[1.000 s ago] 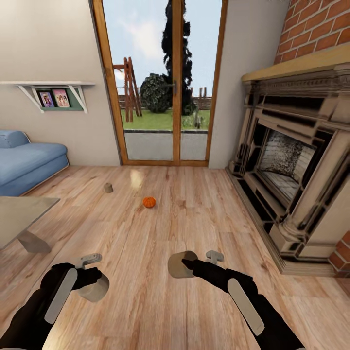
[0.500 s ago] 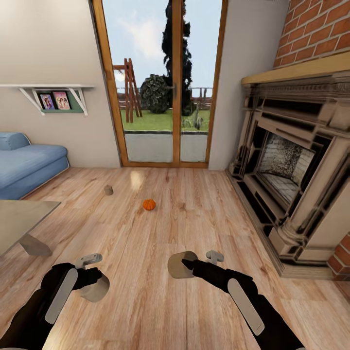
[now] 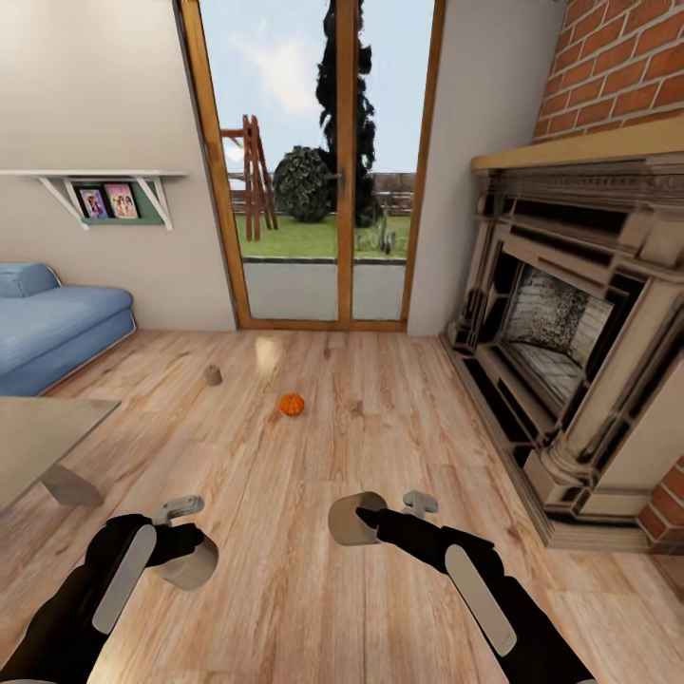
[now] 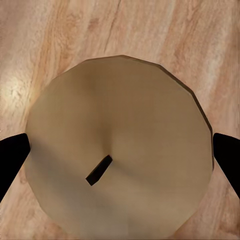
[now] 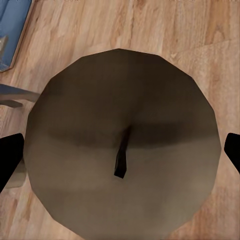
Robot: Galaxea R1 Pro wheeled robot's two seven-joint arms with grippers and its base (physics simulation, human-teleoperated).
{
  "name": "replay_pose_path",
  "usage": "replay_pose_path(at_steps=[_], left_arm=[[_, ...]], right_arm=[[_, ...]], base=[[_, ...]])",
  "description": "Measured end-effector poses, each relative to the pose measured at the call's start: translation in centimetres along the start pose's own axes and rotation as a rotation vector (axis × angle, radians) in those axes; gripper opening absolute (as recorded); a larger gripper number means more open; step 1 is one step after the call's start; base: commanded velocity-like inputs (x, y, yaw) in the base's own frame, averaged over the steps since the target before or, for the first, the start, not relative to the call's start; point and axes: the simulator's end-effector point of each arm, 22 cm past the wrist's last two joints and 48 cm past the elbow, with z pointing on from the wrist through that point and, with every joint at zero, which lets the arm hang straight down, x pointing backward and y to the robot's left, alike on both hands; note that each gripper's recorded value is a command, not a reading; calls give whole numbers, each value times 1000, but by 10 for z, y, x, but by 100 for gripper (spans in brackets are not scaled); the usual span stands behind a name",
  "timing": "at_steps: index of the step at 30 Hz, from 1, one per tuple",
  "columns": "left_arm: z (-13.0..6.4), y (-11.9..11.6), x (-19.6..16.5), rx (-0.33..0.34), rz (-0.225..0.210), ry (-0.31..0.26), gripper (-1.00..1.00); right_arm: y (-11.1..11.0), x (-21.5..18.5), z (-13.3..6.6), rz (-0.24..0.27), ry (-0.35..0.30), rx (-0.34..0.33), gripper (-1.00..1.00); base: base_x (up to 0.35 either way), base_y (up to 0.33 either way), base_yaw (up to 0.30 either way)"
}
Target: Place each of the two pumpkins and all three candles from the living room inside a cabinet in the living room (use any cabinet), then make sure every cabinet is closed, and position the cauldron so it is next to a table in the living room.
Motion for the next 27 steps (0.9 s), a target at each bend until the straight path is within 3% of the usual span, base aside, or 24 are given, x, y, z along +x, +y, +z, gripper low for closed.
replay_pose_path(at_steps=[16,27], left_arm=[[-26,-6,-18,8,-5,2,-100],[-44,-9,-30,13,-7,3,-100]], right_arm=[[18,-23,-15,2,-2,0,-100],[30,-37,-25,2,-1,1,-100]], base=[[0,0,-3],[0,0,-220]])
